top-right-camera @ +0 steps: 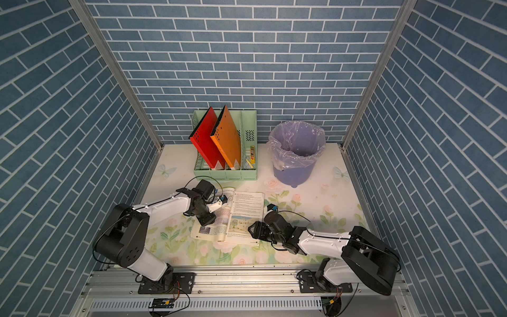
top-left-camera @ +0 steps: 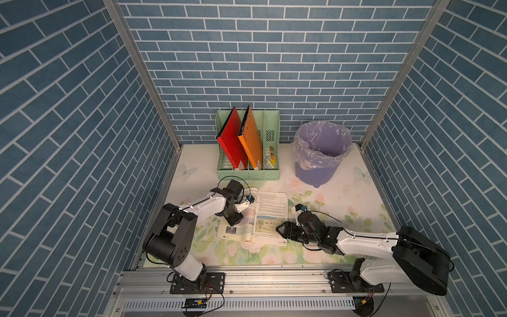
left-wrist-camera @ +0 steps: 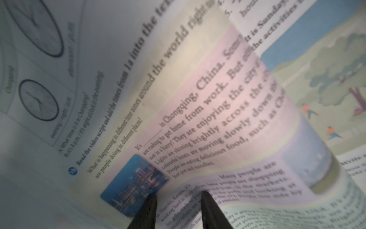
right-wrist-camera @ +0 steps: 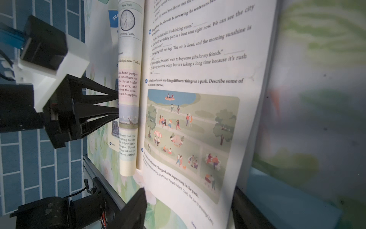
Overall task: Peel off the used sticky note
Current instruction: Turn the page of the book at the center of the board.
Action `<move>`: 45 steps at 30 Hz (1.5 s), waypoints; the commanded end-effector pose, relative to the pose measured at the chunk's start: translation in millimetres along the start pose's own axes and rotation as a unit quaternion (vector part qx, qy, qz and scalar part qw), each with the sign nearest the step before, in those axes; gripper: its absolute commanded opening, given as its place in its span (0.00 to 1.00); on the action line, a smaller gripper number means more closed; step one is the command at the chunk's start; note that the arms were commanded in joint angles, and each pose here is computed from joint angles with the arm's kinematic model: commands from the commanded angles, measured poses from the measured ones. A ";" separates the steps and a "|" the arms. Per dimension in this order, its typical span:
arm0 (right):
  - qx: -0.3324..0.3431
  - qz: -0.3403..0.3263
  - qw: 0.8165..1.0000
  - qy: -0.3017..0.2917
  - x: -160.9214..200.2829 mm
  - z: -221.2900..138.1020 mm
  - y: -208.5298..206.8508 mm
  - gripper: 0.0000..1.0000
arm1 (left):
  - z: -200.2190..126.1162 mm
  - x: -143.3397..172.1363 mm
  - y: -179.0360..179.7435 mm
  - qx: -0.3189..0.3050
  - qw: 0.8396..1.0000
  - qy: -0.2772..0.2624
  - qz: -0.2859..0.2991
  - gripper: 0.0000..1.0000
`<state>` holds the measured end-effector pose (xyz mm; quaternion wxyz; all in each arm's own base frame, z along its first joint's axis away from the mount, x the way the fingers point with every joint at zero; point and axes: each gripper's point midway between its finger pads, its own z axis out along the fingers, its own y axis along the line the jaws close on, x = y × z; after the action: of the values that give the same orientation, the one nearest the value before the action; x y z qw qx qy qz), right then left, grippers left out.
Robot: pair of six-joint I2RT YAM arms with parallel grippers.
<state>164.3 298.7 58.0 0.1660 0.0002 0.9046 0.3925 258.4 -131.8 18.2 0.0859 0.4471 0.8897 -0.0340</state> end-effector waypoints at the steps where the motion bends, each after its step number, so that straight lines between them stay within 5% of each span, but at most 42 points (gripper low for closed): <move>1: -0.034 -0.018 0.999 0.002 -2.6 -0.8 27.9 0.67 | 0.2 3.9 0.1 0.003 1.000 0.013 0.000 0.42; 12: -0.021 -0.021 1.000 0.010 3.2 7.6 21.2 0.59 | -0.1 3.2 0.3 0.002 1.000 0.009 0.000 0.42; 15: -0.011 -0.030 0.999 0.008 0.9 10.2 20.2 0.41 | -1.5 2.0 0.2 0.003 1.000 0.006 -0.001 0.42; 17: 0.010 -0.048 0.999 0.001 -5.2 9.3 20.1 0.16 | -5.3 -0.8 -0.5 0.006 1.000 0.001 -0.001 0.42; 20: 0.048 -0.083 0.995 -0.008 -15.7 1.1 19.9 0.00 | -18.2 -7.6 -0.3 0.014 1.000 -0.015 -0.005 0.42; 27: 0.122 -0.170 0.977 0.026 -18.4 -37.9 5.4 0.00 | -66.9 -23.0 11.9 0.037 0.997 -0.069 -0.026 0.42; 34: 0.219 -0.242 0.944 0.053 -35.8 -66.2 1.3 0.00 | -81.8 -4.5 37.0 0.030 0.994 -0.080 -0.063 0.42; 40: 0.210 -0.268 0.936 0.087 -38.3 -26.1 47.5 0.00 | -85.5 13.8 54.1 0.016 0.992 -0.080 -0.092 0.43; 45: 0.192 -0.307 0.922 0.135 -2.4 38.4 83.3 0.05 | -88.9 24.9 61.0 0.002 0.992 -0.077 -0.097 0.43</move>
<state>182.4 361.7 115.7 0.1730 -0.2509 0.9391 0.1587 292.6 -69.7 104.4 0.1626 0.3495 0.9194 -0.0782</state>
